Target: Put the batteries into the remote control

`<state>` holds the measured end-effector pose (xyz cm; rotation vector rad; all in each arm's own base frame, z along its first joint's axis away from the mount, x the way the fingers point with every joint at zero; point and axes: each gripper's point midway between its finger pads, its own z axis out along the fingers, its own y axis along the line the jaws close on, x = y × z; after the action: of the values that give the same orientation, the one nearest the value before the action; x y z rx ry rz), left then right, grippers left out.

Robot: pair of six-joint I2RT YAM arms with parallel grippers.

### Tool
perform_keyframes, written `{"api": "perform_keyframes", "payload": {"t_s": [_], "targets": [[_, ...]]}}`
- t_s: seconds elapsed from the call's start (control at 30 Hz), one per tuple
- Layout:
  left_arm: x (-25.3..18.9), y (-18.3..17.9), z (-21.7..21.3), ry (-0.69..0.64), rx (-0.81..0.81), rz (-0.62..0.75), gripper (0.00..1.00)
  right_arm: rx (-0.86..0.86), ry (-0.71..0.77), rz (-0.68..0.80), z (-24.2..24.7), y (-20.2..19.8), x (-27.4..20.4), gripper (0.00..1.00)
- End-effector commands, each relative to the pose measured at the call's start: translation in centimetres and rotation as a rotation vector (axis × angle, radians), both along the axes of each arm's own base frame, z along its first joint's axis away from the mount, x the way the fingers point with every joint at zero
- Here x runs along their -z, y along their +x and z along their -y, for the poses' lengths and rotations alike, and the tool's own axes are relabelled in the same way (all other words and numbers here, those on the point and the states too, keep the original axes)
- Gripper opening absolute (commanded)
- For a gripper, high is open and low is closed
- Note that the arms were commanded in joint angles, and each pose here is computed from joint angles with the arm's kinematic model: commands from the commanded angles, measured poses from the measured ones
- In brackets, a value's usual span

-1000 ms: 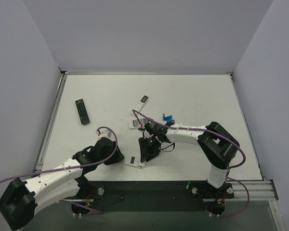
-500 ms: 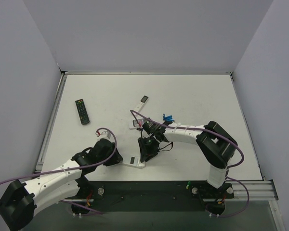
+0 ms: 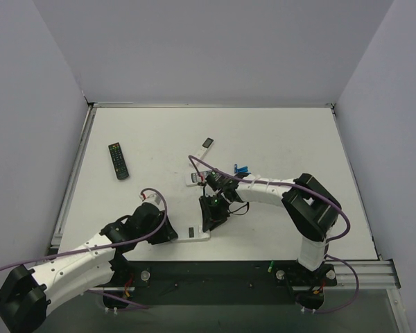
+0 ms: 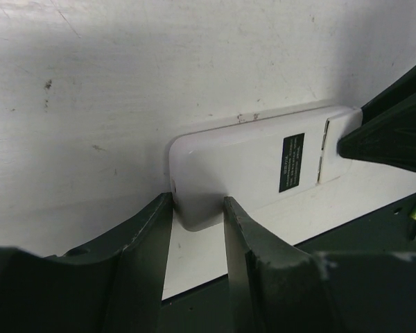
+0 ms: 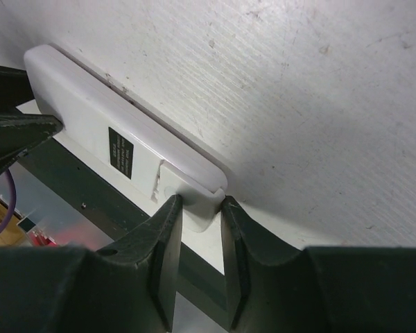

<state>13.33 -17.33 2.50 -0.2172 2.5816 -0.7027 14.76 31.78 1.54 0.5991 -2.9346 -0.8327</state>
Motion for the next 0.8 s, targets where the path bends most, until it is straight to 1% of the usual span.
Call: {"api": "perform_keyframes", "payload": {"t_s": [0.0, 0.13, 0.37, 0.77], "targets": [[-2.4, -1.2, 3.8, -0.173, 0.143, -0.028, 0.44, 0.004, 0.005, 0.036, -0.8, 1.3, -0.2, 0.17], [-2.5, -1.8, 4.4, -0.194, 0.19, -0.055, 0.45, 0.002, 0.007, 0.03, -0.6, 1.1, -0.3, 0.17], [-3.2, -1.8, 5.0, -0.228, 0.21, -0.041, 0.45, -0.001, -0.019, 0.0, 0.4, 0.3, 0.3, 0.17], [-3.1, -1.8, 5.0, -0.234, 0.208, -0.044, 0.45, 0.011, -0.036, -0.017, 1.3, 0.3, 0.8, 0.17]]}}
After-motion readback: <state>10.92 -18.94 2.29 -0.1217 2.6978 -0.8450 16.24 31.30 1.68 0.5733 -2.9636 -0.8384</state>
